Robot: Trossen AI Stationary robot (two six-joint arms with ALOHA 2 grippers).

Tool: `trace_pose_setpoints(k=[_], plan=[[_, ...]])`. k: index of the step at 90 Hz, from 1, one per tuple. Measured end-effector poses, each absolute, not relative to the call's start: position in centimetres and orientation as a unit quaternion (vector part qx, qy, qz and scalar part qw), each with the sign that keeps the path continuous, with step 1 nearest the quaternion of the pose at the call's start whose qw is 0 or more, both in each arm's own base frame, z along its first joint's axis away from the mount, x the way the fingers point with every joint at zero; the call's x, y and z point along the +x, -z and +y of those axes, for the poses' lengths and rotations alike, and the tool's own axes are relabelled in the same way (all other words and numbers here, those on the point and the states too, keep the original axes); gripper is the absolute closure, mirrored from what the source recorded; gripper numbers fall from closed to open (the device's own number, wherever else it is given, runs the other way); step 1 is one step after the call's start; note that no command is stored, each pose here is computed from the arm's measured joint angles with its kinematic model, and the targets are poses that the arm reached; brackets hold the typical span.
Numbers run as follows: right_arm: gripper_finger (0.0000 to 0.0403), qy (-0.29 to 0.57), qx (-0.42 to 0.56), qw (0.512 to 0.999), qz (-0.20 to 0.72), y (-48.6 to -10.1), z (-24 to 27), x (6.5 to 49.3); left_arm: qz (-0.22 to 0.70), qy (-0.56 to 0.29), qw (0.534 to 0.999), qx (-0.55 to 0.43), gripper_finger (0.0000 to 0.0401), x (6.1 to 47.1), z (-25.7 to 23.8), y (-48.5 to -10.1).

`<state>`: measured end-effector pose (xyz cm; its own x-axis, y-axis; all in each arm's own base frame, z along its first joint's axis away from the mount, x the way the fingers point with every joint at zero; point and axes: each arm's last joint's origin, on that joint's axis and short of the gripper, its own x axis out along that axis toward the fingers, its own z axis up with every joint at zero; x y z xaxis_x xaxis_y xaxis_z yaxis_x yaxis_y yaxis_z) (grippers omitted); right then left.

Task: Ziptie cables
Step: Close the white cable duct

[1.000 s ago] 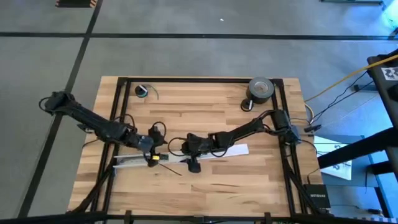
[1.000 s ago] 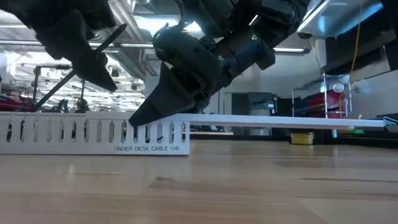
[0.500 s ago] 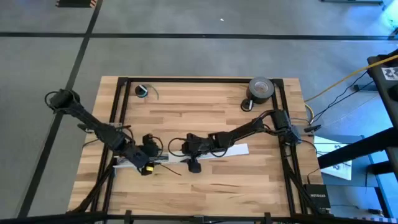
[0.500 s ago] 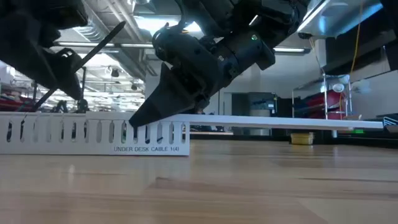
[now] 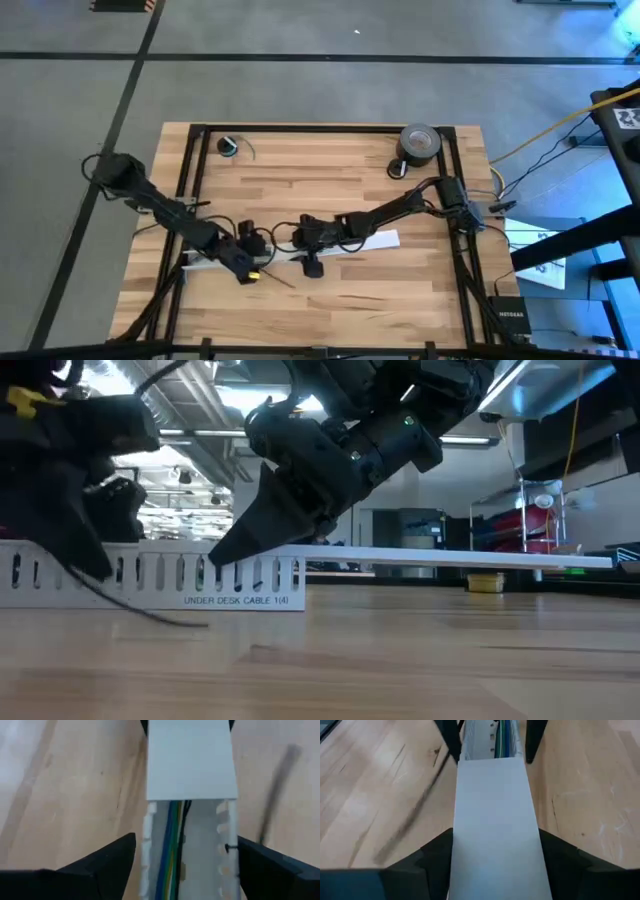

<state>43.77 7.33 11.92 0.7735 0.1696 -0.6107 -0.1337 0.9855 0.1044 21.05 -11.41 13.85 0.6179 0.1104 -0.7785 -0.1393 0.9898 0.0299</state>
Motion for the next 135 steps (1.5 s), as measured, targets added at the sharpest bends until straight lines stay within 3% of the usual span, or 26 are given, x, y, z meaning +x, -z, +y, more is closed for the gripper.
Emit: trace_pose_setpoints(k=[36,70,135], plan=[[0.0182,-0.078,0.028,0.943,0.322,-11.9,7.3,43.8,0.423,-0.068,0.903,-0.018,0.0162,21.3,-11.5,-13.8],[0.0182,-0.072,0.065,0.95,0.295,-11.5,7.4,44.3,0.424,-0.063,0.903,-0.016,0.0163,21.3,-11.6,-13.8],[0.0182,-0.077,0.043,0.956,0.279,-11.8,8.0,46.0,0.42,-0.055,0.906,-0.007,0.0164,21.4,-11.6,-13.8]])
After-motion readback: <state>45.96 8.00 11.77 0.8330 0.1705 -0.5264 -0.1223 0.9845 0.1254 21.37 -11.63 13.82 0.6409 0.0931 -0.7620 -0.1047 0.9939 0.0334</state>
